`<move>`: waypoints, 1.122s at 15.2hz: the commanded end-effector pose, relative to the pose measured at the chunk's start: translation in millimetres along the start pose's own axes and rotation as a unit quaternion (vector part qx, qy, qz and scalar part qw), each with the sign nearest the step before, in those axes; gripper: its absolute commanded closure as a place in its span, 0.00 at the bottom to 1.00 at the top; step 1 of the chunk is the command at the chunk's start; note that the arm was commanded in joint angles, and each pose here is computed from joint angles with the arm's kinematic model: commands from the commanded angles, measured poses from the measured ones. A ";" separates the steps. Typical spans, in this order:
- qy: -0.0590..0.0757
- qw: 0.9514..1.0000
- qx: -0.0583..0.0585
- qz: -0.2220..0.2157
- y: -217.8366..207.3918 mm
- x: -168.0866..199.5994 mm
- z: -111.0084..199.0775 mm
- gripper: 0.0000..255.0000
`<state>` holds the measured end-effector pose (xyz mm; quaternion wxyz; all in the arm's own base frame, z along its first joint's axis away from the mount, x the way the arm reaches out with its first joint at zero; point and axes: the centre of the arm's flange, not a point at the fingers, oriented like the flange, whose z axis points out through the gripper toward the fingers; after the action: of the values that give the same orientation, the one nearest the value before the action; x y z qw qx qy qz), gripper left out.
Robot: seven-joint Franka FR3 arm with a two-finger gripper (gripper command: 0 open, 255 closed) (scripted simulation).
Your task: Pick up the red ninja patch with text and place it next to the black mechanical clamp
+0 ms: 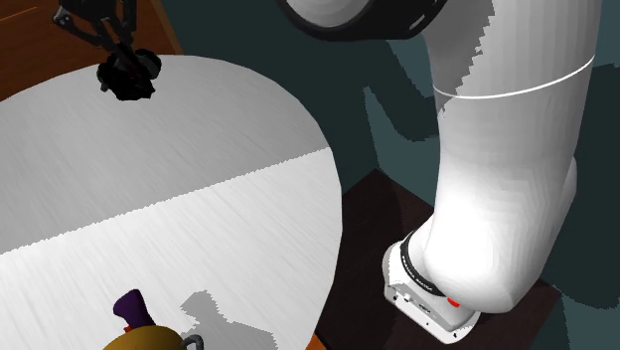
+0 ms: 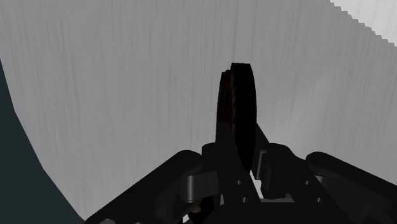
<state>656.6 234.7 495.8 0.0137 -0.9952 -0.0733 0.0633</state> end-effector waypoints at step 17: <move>0.000 1.000 0.000 0.000 3.0 12.6 94.3 1.00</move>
<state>658.3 235.7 405.8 0.0137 -0.9952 -0.0734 0.0633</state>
